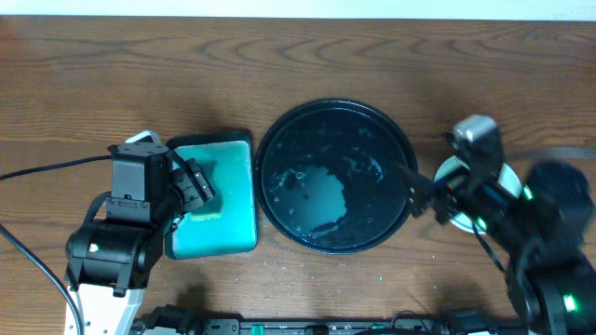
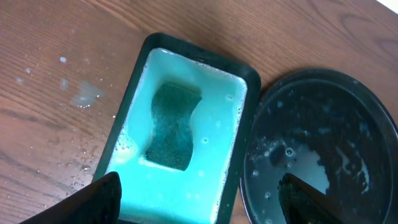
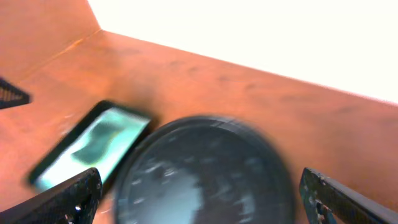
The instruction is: Clean dirty plates on tray and stack at the side
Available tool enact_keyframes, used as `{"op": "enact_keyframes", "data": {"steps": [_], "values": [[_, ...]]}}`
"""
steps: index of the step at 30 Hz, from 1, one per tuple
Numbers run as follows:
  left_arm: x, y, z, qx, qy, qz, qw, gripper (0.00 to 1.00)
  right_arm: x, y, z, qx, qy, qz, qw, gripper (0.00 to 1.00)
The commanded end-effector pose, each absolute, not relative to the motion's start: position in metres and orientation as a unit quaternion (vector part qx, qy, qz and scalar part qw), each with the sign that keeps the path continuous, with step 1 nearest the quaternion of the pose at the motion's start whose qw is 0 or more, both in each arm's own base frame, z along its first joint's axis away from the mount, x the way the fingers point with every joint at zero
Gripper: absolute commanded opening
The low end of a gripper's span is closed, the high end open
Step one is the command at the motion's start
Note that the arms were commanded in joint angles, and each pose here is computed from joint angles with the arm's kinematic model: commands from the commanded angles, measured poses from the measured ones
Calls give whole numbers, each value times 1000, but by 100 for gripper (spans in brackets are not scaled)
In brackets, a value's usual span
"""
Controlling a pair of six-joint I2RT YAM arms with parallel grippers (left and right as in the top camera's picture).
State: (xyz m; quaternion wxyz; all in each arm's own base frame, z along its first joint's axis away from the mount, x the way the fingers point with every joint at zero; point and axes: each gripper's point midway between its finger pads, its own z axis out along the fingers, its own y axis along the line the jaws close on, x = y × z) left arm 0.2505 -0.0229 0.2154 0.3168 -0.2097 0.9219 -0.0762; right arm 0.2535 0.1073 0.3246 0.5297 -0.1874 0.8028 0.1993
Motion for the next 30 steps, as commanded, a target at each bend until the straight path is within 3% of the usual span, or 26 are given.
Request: {"op": "enact_keyframes", "data": {"steps": [1,7,15,19,22,30], "values": [[253,-22,225,-216,917,-79,327,81,240,70,308,-160,803,97,567,99],[253,-22,225,-216,917,-79,327,81,206,64,237,-157,798,93,575,99],[253,-22,225,-216,917,-79,327,81,215,65,171,-132,773,112,610,99],[253,-22,225,-216,917,-79,327,81,229,65,153,-96,754,138,635,99],[253,-22,225,-216,917,-79,327,81,236,66,166,-98,715,140,678,99],[253,-22,225,-216,917,-79,327,81,236,67,162,-98,718,141,674,99]]}}
